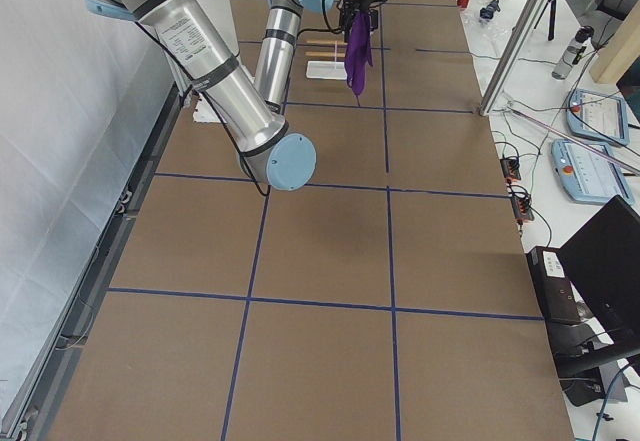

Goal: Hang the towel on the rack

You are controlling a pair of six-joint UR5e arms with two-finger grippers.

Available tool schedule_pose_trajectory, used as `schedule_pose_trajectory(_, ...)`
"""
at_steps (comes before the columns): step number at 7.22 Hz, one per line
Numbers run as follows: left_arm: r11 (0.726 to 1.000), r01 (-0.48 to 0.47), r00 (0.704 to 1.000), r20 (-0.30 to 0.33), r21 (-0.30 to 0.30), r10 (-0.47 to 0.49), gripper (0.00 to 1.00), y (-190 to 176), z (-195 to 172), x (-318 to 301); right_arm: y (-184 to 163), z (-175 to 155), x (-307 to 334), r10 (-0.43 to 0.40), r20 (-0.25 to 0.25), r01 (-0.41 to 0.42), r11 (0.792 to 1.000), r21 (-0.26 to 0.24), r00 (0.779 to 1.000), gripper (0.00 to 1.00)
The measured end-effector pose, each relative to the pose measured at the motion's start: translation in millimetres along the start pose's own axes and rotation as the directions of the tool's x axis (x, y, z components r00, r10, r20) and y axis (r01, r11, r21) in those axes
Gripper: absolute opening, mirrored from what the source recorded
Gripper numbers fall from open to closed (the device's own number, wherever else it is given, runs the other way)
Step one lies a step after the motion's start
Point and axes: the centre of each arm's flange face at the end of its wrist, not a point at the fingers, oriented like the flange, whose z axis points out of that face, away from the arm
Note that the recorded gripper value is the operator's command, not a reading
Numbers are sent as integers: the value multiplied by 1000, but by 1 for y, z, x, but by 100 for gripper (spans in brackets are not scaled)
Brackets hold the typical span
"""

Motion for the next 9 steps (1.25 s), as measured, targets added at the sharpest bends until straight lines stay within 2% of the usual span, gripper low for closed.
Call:
schedule_pose_trajectory(2,999,36,999,-2,2,-36,90,11,13,5,10,1,-3,33,42,-33,999,-5,999,0)
schedule_pose_trajectory(4,999,54,999,-1,-6,-54,87,19,17,3,13,0,-4,49,63,-48,999,-10,997,0)
schedule_pose_trajectory(7,997,71,997,10,0,-71,64,22,17,1,13,-2,-5,52,74,-52,999,-3,996,0)
schedule_pose_trajectory(8,997,72,997,13,-1,-72,60,23,18,1,13,-3,-5,52,76,-51,999,-4,996,0)
schedule_pose_trajectory(9,997,71,997,13,-2,-71,51,24,18,1,13,-4,-5,51,78,-51,999,-5,996,0)
